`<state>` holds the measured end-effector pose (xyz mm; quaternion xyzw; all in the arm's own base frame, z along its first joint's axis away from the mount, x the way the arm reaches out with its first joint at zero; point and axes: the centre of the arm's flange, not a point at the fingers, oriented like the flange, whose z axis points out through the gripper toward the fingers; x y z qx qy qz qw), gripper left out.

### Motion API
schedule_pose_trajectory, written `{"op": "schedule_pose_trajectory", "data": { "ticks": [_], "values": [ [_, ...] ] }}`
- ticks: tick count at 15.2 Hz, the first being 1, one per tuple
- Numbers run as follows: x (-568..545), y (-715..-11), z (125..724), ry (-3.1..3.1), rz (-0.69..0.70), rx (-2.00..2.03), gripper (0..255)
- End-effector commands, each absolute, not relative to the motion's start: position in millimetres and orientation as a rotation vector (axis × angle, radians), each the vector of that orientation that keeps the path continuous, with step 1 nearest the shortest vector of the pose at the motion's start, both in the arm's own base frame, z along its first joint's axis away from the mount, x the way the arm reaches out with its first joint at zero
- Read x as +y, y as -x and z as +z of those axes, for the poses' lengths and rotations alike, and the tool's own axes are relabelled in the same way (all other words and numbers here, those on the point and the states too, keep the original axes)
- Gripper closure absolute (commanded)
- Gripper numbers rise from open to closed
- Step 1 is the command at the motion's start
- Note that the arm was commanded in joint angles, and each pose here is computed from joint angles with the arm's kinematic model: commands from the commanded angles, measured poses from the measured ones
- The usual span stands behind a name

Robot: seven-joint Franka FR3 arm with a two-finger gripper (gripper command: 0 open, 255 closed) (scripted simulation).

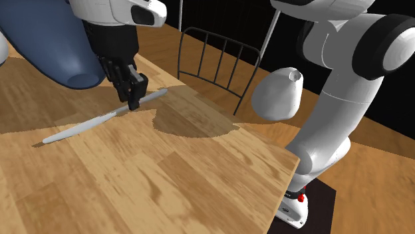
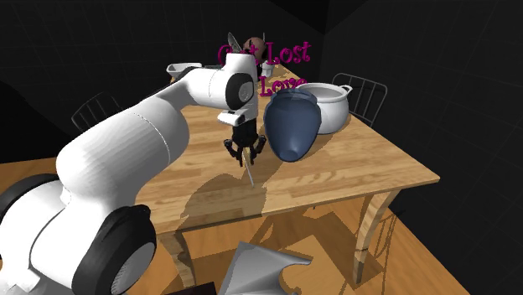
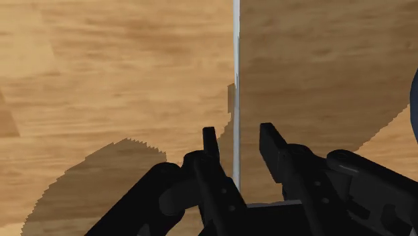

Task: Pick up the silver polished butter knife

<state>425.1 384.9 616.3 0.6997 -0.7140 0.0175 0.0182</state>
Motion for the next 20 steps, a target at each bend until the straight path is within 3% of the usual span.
{"op": "schedule_pose_trajectory", "data": {
  "ticks": [1, 8, 20],
  "values": [
    [383, -428, 614, -2.167, 0.053, -2.219, 255],
    [382, -426, 614, -2.167, 0.053, -2.219, 255],
    [382, -426, 678, -2.167, 0.053, -2.219, 255]
  ]
}}
